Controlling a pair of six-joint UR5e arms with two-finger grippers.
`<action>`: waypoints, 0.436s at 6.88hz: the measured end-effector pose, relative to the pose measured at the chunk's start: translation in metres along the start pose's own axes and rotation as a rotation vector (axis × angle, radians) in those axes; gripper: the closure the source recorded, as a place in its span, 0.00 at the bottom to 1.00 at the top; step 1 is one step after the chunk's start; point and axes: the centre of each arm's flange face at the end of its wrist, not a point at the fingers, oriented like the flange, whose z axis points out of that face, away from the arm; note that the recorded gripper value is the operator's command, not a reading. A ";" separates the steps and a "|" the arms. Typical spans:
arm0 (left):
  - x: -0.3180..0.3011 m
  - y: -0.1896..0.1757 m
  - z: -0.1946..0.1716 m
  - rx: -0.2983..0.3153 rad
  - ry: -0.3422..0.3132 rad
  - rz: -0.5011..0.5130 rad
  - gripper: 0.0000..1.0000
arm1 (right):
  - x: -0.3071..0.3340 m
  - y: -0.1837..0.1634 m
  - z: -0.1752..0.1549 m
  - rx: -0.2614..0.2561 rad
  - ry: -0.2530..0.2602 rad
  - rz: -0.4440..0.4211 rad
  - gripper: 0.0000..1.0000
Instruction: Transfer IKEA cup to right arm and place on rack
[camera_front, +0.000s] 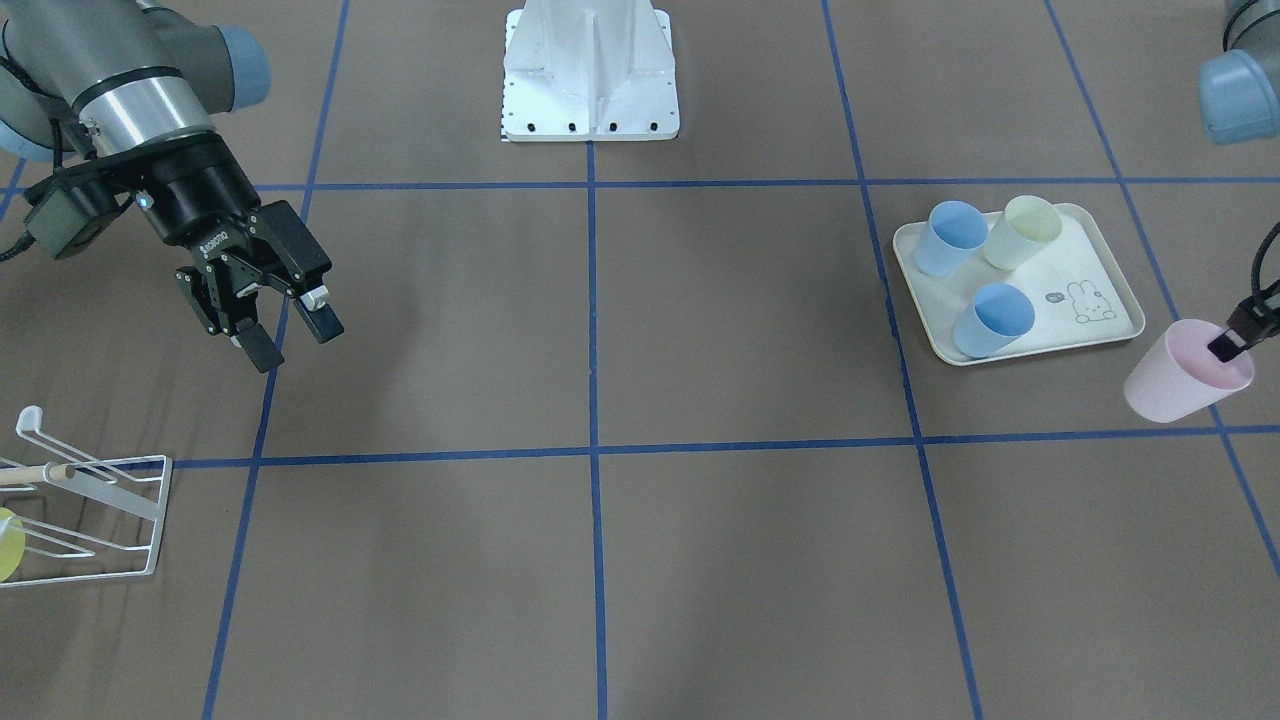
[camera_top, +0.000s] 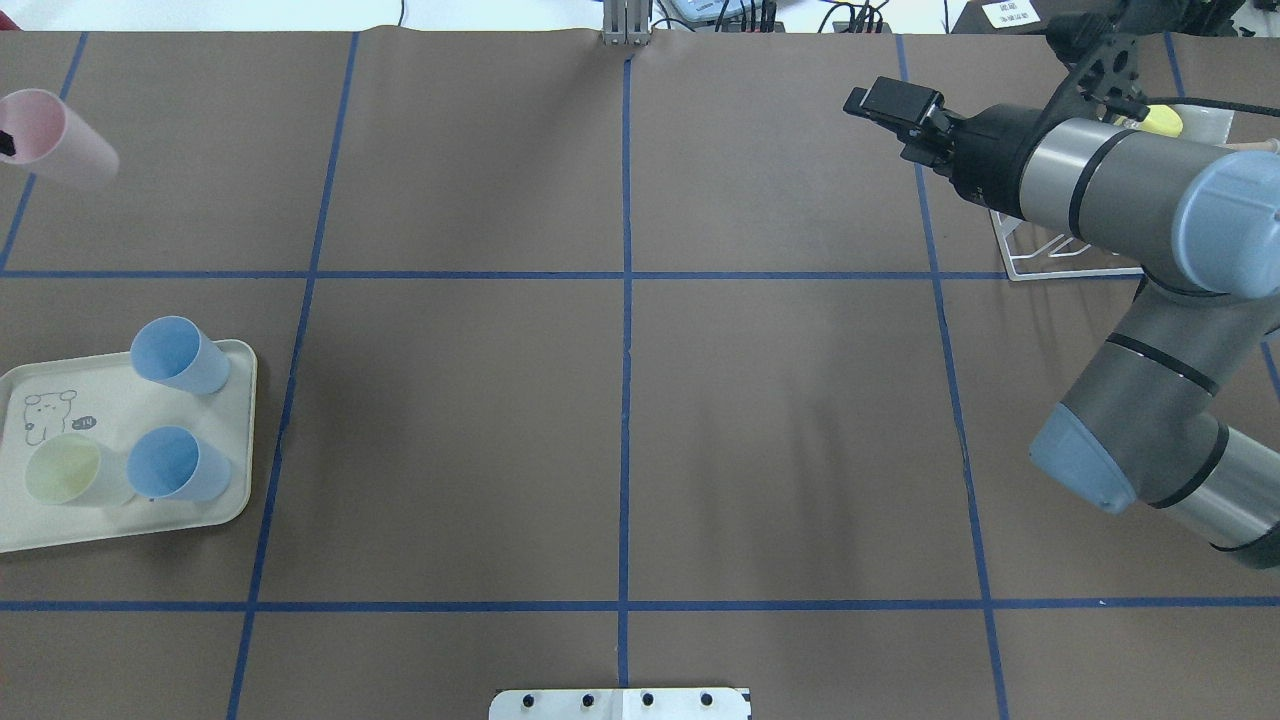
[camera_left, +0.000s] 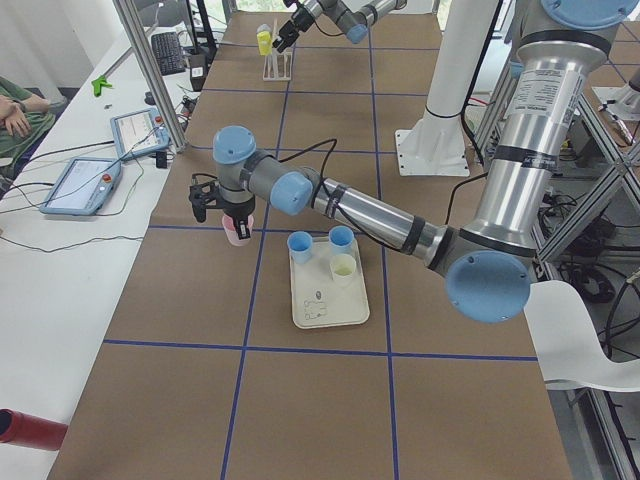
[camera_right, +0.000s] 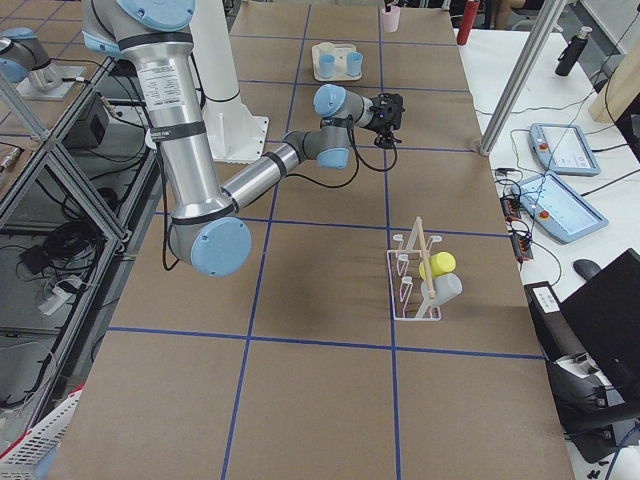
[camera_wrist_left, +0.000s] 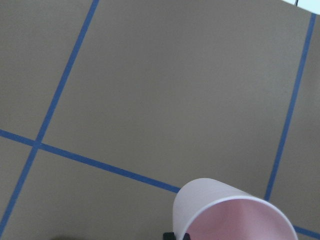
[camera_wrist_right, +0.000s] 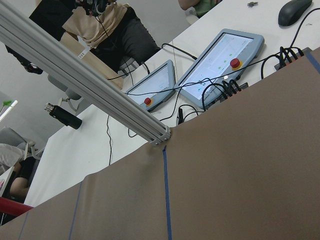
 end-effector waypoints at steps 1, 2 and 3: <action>0.042 0.011 0.006 0.001 0.048 -0.064 1.00 | 0.001 0.004 0.002 -0.007 -0.001 0.044 0.00; 0.080 0.032 0.015 0.004 0.130 -0.133 1.00 | -0.002 0.013 0.003 -0.023 -0.024 0.076 0.00; 0.112 0.058 0.026 0.013 0.225 -0.199 1.00 | -0.005 0.025 0.003 -0.044 -0.063 0.096 0.00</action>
